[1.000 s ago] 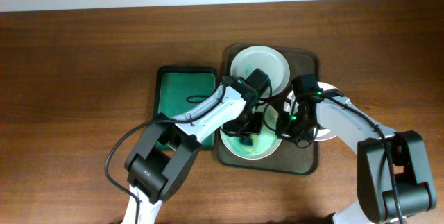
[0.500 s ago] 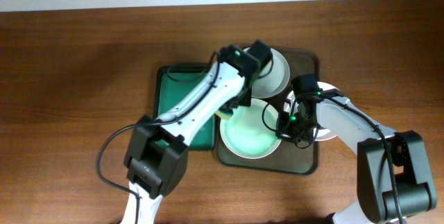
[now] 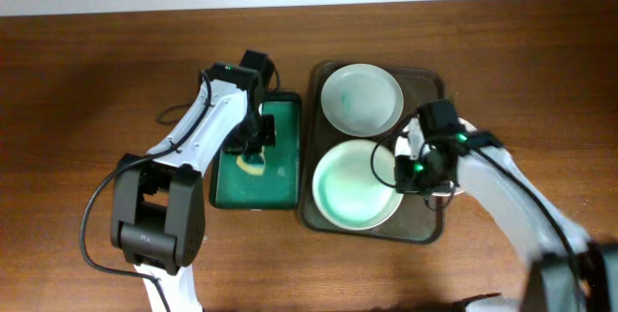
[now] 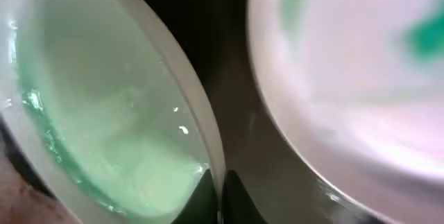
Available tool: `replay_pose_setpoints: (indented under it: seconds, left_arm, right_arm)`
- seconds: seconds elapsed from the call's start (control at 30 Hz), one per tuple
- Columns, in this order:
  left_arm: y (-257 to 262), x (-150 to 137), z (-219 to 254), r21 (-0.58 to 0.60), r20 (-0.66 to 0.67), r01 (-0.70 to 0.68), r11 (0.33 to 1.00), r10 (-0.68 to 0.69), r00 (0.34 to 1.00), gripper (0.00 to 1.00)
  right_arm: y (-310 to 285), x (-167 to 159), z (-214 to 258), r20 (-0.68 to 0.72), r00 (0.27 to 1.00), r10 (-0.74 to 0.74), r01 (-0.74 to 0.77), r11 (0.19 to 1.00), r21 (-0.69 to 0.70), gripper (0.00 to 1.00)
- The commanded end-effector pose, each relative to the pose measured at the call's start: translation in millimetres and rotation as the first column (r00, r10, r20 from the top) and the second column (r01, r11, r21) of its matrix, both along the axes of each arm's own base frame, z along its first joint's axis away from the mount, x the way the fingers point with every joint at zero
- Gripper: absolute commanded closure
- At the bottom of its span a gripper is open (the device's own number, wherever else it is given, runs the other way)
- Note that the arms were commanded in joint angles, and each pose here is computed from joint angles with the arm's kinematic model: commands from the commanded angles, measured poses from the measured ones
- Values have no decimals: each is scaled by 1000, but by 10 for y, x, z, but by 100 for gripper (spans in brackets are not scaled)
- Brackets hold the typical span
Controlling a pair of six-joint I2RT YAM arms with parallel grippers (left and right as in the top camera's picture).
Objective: Clean dirty plates on tray and stack at the side
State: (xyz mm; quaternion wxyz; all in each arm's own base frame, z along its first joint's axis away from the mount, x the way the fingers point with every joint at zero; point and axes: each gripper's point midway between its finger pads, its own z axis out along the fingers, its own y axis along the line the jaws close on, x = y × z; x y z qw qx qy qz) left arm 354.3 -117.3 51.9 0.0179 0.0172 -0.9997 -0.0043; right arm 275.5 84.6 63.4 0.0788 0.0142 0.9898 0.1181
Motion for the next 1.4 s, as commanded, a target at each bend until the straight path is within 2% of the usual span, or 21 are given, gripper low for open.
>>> replay_pose_setpoints:
  seconds: [0.0, 0.03, 0.13, 0.2, 0.27, 0.47, 0.53, 0.6, 0.63, 0.67, 0.7, 0.77, 0.83, 1.37]
  left_arm:
    - [-77, 25, 119, -68, 25, 24, 997, -22, 999, 95]
    - [-82, 40, 261, -79, 63, 27, 996, -22, 998, 82]
    - [-83, 46, 428, -91, 104, 30, 995, -21, 994, 73]
    - [-74, 24, 619, -102, 145, 34, 994, -19, 989, 64]
    - [-75, 18, 762, -113, 182, 38, 993, -17, 983, 61]
    - [-52, -43, 1276, -149, 314, 56, 987, -6, 949, 60]
    - [-34, -80, 1465, -159, 363, 63, 985, 0, 932, 54]
    - [-20, -123, 1628, -170, 405, 70, 983, 5, 914, 43]
    - [-12, -144, 1704, -174, 424, 73, 982, 8, 905, 29]
    - [-8, -160, 1753, -178, 437, 76, 981, 9, 900, 7]
    - [-8, -163, 1762, -179, 439, 77, 981, 10, 898, 0]
    - [-3, -180, 1756, -177, 433, 76, 981, 9, 901, 0]
    - [5, -206, 1743, -175, 422, 73, 982, 8, 906, 1]
    - [4, -205, 1743, -175, 423, 73, 982, 8, 906, 1]
  right_arm:
    - [-148, 44, 432, 189, 982, 5, 28, 985, -169, 96]
    - [-249, 60, 595, 281, 960, -19, 103, 952, -288, 96]
    - [-367, 71, 718, 367, 930, -29, 197, 881, -430, 96]
    - [-348, 85, 847, 432, 901, 36, 218, 825, -522, 96]
    - [-293, 85, 935, 467, 879, 94, 218, 792, -571, 96]
    - [-30, 38, 1199, 548, 793, 267, 220, 712, -667, 96]
    - [67, -2, 1265, 559, 765, 319, 212, 695, -687, 96]
    - [202, -59, 1367, 578, 718, 388, 212, 669, -712, 96]
    - [284, -101, 1457, 594, 678, 433, 224, 648, -728, 96]
    - [338, -140, 1557, 609, 637, 472, 249, 622, -742, 96]
    - [365, -159, 1616, 614, 615, 495, 263, 605, -752, 96]
    - [449, -216, 1748, 619, 559, 551, 290, 570, -769, 96]
    - [514, -251, 1749, 608, 546, 577, 269, 566, -779, 96]
    - [511, -247, 1743, 608, 549, 574, 268, 568, -778, 96]
